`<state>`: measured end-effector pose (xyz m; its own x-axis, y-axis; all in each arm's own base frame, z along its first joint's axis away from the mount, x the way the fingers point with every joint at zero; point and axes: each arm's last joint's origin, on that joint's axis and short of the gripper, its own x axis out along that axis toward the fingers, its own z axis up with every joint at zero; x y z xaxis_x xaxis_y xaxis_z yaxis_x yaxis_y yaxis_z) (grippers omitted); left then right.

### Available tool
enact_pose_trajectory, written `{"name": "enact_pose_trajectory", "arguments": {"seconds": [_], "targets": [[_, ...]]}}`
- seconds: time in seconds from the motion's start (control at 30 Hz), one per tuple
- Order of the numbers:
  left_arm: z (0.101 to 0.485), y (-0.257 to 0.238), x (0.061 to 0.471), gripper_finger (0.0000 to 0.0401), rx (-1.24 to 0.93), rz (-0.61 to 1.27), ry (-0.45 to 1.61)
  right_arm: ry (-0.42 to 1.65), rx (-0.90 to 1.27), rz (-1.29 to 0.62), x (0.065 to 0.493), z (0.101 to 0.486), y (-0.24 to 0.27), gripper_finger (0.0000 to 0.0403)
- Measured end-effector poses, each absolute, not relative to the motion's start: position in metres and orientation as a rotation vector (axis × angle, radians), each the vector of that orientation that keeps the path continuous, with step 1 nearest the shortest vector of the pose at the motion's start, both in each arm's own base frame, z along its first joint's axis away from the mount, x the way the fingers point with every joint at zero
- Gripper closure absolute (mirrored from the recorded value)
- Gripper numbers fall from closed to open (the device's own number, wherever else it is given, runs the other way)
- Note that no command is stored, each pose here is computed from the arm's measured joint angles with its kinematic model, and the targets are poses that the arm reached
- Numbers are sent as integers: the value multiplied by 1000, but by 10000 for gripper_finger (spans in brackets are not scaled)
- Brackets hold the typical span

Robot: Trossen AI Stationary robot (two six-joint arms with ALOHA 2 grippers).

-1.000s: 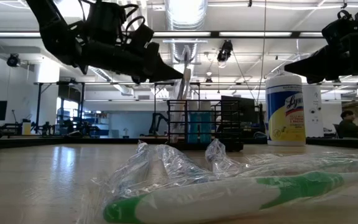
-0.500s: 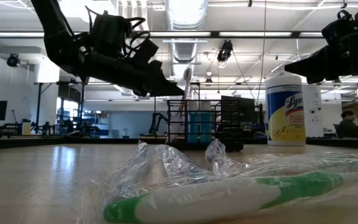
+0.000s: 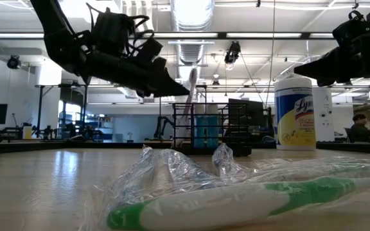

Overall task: Pick & Place toothbrushing station
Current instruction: Put the left violet toothbrush into the black wire organizer, then put the top green toothbrush into the black wire organizer

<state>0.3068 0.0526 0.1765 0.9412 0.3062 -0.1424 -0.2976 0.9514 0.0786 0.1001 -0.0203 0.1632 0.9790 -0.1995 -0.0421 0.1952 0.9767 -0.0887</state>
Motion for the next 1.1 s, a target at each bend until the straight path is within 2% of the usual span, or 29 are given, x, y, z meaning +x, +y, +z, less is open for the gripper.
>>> {"name": "enact_pose_trajectory", "arguments": {"seconds": [0.43, 0.63, 0.77, 0.9, 1.0, 1.1], "targets": [[179, 52, 303, 203, 25, 299, 189, 52, -81, -198, 100, 163, -20, 394], [203, 47, 293, 168, 23, 281, 152, 57, -81, -199, 100, 163, -20, 394], [229, 42, 271, 168, -18, 256, 190, 71, -80, -197, 100, 161, -20, 394], [247, 37, 241, 188, -105, 265, 206, 80, -79, -198, 100, 160, -20, 394], [244, 34, 218, 225, -151, 274, 177, 76, -68, -198, 100, 161, -20, 394], [232, 30, 199, 287, -156, 266, 128, 64, -49, -199, 100, 162, -20, 394]]}}
